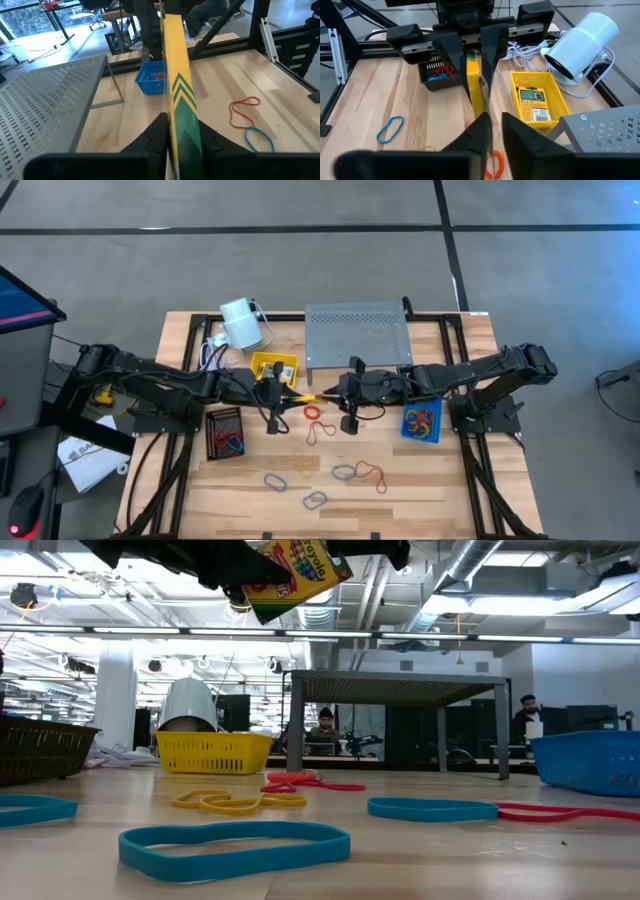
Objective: Pick & Place Office Desk Supplies
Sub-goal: Put the crayon box into the yellow bin
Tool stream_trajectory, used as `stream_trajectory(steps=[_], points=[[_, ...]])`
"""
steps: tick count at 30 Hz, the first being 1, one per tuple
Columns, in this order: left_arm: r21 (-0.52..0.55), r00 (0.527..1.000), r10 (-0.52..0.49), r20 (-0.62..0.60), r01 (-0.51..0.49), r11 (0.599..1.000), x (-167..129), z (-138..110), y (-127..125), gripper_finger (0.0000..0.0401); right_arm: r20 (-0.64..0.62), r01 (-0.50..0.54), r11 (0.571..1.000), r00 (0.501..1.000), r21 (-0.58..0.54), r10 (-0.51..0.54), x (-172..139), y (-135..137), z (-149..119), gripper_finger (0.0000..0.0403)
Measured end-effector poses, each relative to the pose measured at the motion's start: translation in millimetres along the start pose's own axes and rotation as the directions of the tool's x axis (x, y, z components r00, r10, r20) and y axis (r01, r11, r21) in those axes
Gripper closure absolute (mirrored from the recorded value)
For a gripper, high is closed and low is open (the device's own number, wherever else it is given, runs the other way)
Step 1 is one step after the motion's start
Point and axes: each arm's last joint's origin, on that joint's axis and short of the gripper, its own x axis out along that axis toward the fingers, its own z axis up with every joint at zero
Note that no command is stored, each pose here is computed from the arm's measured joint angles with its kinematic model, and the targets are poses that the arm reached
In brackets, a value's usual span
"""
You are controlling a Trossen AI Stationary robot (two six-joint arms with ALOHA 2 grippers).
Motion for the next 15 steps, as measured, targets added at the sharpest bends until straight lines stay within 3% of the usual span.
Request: stream_trajectory(steps=[9,15], points=[[0.002,1.000,0.008,-0.014,-0.008,1.000,0.0,-1.3,0.1,0.0377,0.011,0.018,0.998,1.000,0.066,-0.019,2.0,-6.8,1.9,0.0215],[0.012,0.996,0.065,-0.066,-0.065,0.998,-6.2,-3.5,2.4,0.0377,0.048,0.012,0.997,0.999,0.074,-0.016,-0.2,-7.4,6.2,0.0184]])
